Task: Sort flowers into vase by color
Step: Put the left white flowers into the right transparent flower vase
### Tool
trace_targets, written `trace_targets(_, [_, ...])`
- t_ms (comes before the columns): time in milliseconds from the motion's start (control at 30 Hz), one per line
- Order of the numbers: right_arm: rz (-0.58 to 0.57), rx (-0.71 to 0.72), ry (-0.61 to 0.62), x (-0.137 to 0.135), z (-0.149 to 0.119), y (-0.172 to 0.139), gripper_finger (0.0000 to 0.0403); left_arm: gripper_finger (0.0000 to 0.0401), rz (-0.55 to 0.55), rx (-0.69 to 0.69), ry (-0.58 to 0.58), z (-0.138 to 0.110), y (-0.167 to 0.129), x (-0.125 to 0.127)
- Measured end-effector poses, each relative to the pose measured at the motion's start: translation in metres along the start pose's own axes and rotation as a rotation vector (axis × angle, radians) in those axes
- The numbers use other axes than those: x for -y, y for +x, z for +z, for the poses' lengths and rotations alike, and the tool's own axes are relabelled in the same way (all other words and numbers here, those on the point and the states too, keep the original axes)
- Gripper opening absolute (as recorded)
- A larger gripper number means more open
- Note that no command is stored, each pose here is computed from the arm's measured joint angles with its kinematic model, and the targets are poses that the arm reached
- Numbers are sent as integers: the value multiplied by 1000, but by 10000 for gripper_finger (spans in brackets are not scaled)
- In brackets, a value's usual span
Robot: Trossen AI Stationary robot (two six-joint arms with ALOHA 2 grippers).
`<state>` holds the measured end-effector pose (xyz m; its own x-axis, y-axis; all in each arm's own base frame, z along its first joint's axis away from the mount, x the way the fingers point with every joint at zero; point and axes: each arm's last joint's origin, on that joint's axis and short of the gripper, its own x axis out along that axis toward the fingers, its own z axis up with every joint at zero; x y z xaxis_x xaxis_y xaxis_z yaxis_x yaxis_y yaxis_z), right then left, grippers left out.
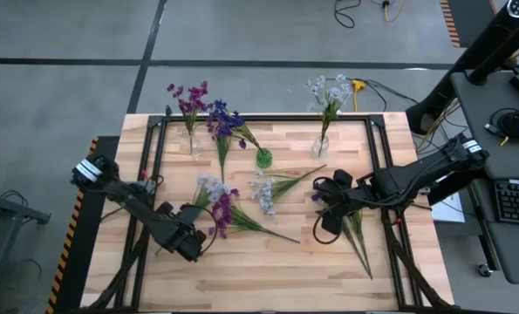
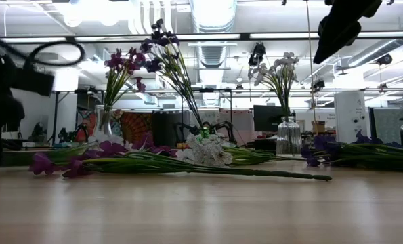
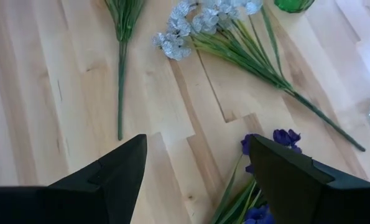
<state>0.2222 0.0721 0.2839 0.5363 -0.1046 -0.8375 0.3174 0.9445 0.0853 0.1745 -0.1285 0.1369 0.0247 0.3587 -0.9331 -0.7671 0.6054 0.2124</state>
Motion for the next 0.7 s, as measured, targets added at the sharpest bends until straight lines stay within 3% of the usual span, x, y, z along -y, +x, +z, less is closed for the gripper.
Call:
trace_targets(467, [28, 104, -82, -4, 3, 9, 272, 0, -340, 286, -4, -1, -63, -34])
trace_targets(700, [22, 140, -105, -5, 0, 17, 272, 0, -464, 487, 73, -1, -91, -43])
